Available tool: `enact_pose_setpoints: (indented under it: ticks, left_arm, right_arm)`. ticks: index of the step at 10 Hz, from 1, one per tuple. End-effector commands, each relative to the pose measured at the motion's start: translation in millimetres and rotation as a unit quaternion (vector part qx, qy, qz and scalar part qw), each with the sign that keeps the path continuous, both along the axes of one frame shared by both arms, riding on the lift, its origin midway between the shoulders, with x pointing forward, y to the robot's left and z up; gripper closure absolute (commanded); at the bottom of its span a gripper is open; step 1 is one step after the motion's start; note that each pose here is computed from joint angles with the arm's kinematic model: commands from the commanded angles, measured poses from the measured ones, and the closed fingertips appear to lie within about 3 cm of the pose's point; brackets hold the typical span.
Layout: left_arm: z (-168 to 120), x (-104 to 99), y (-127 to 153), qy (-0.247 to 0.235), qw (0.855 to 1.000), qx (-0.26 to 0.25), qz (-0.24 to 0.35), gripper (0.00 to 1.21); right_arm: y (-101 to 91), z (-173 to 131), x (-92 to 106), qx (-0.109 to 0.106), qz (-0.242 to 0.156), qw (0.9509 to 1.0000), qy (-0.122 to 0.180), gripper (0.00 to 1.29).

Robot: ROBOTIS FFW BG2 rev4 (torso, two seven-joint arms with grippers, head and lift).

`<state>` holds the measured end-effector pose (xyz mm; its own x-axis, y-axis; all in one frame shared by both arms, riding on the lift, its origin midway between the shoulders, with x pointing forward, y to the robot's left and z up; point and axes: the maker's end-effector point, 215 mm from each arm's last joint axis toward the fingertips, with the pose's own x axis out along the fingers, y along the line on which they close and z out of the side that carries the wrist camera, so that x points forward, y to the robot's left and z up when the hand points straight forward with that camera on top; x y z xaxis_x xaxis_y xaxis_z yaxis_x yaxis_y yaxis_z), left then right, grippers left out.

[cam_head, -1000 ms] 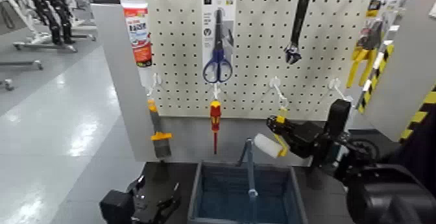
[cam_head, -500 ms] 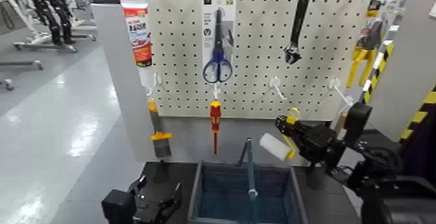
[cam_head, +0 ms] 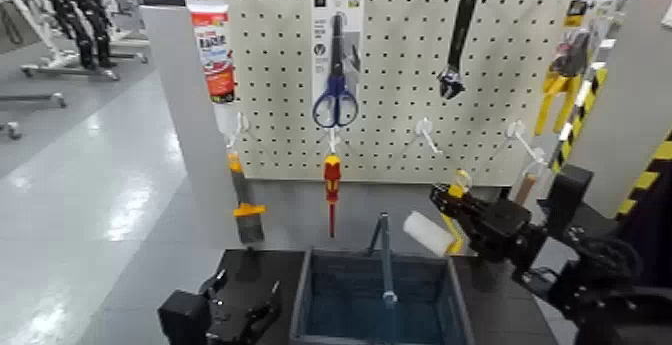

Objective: Put the yellow roller into the crate.

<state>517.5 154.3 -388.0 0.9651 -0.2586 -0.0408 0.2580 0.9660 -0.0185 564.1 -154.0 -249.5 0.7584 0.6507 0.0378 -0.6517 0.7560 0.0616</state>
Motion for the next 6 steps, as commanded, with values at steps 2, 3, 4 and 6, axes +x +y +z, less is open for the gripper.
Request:
enact_pose_setpoints:
  ticks: [2,3,4,6]
  left_arm:
    - [0,0,0,0.000,1.000,-0.001,0.000,0.25]
    - [0,0,0,0.000,1.000,-0.001,0.000,0.25]
    - [0,0,0,0.000,1.000,-0.001,0.000,0.25]
    - [0,0,0,0.000,1.000,-0.001,0.000,0.25]
  right_arm:
    - [-13.1,-38,-6.5,0.046,-0.022,0.9977,0.045,1.26]
    - [-10.1,-53,-7.0,0.057,-0.020,0.9963,0.061,1.26]
    - [-8.3,-67,-6.9,0.067,-0.020,0.9947,0.075,1.26]
    - [3.9,-91,-6.1,0.083,-0.012,0.9916,0.098,1.26]
